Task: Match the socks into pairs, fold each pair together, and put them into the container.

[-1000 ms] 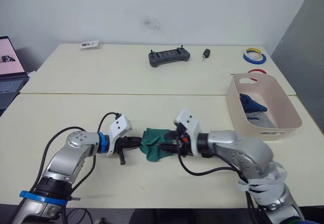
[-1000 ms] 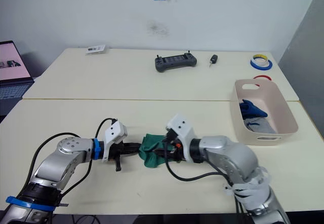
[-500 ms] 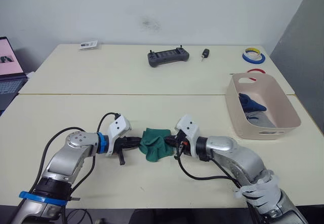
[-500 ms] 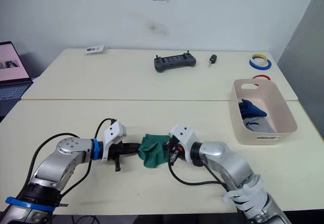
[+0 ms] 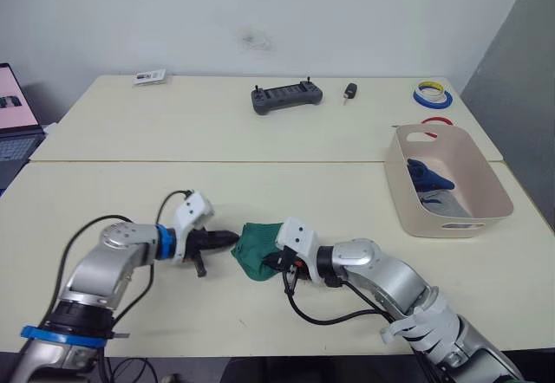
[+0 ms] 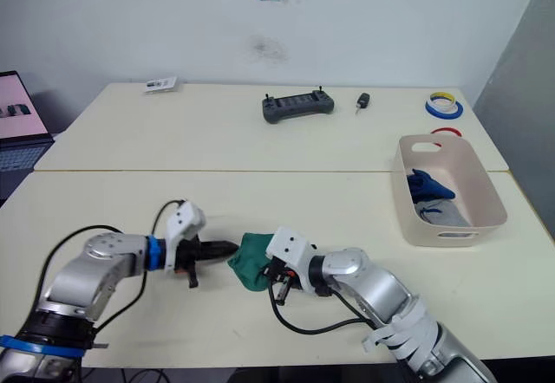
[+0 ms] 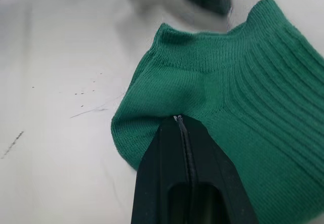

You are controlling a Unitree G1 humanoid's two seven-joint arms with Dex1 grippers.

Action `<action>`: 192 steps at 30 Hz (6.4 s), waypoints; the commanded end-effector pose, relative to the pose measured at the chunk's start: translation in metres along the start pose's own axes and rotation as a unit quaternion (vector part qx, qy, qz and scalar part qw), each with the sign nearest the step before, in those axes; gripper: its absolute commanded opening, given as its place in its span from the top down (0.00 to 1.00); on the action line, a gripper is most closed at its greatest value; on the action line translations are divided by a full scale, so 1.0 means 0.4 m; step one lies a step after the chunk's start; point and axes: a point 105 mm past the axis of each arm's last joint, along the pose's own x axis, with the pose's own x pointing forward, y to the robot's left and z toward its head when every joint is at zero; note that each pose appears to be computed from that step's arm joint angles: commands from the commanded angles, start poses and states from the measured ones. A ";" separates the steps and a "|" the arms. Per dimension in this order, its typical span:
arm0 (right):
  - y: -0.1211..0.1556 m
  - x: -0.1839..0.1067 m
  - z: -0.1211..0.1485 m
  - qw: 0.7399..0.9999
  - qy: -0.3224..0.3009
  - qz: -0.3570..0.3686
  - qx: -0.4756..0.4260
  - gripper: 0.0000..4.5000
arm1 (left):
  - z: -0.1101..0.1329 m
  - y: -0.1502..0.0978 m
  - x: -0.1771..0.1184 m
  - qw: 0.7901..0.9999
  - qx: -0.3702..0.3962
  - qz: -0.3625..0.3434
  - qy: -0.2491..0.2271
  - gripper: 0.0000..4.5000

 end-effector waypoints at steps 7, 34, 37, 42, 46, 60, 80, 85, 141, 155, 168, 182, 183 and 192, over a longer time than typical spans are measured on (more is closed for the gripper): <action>-0.002 -0.061 0.083 0.998 -0.053 -0.011 -0.027 1.00 | 0.123 -0.137 0.047 0.989 0.061 -0.123 -0.057 1.00; -0.099 -0.138 0.059 0.984 -0.102 -0.141 -0.028 1.00 | 0.053 -0.090 0.089 0.990 0.097 -0.088 -0.058 1.00; -0.063 -0.135 0.086 0.987 -0.119 -0.097 -0.034 1.00 | 0.095 -0.119 0.069 0.985 0.098 -0.126 -0.070 1.00; -0.010 -0.094 0.065 0.995 -0.089 -0.024 -0.024 1.00 | 0.084 -0.160 0.067 0.977 0.121 -0.173 -0.034 1.00; -0.001 -0.051 0.023 0.998 -0.053 -0.013 -0.018 1.00 | 0.025 -0.151 0.083 0.972 0.153 -0.178 0.015 1.00; -0.028 -0.094 -0.029 0.999 -0.018 -0.047 0.000 1.00 | -0.028 -0.100 0.086 0.974 0.171 -0.145 0.035 1.00; -0.108 0.003 0.011 0.994 -0.037 -0.106 0.000 1.00 | 0.025 -0.069 0.120 0.989 0.106 -0.106 0.002 1.00; -0.111 -0.026 -0.035 0.993 -0.013 -0.116 0.008 1.00 | -0.019 -0.045 0.115 0.992 0.090 -0.083 0.020 1.00; -0.075 -0.037 -0.010 0.979 0.006 -0.053 0.199 0.01 | 0.007 -0.057 0.011 0.994 0.050 -0.093 -0.018 1.00; -0.093 -0.059 -0.008 0.986 -0.009 -0.077 0.151 0.01 | -0.016 -0.094 0.056 0.992 0.055 -0.116 0.007 1.00; -0.061 -0.023 -0.026 0.977 0.052 -0.065 0.195 0.01 | -0.099 -0.093 0.065 0.991 0.055 -0.111 0.045 1.00; -0.041 0.008 0.024 0.976 0.017 -0.034 0.216 0.01 | -0.119 -0.092 0.044 0.992 0.050 -0.100 0.054 1.00; -0.040 0.009 0.026 0.975 0.015 -0.033 0.218 0.01 | -0.119 -0.092 0.044 0.992 0.050 -0.099 0.054 1.00; -0.043 0.014 0.041 0.975 0.000 -0.037 0.218 0.58 | -0.122 -0.086 0.040 0.993 0.052 -0.093 0.056 1.00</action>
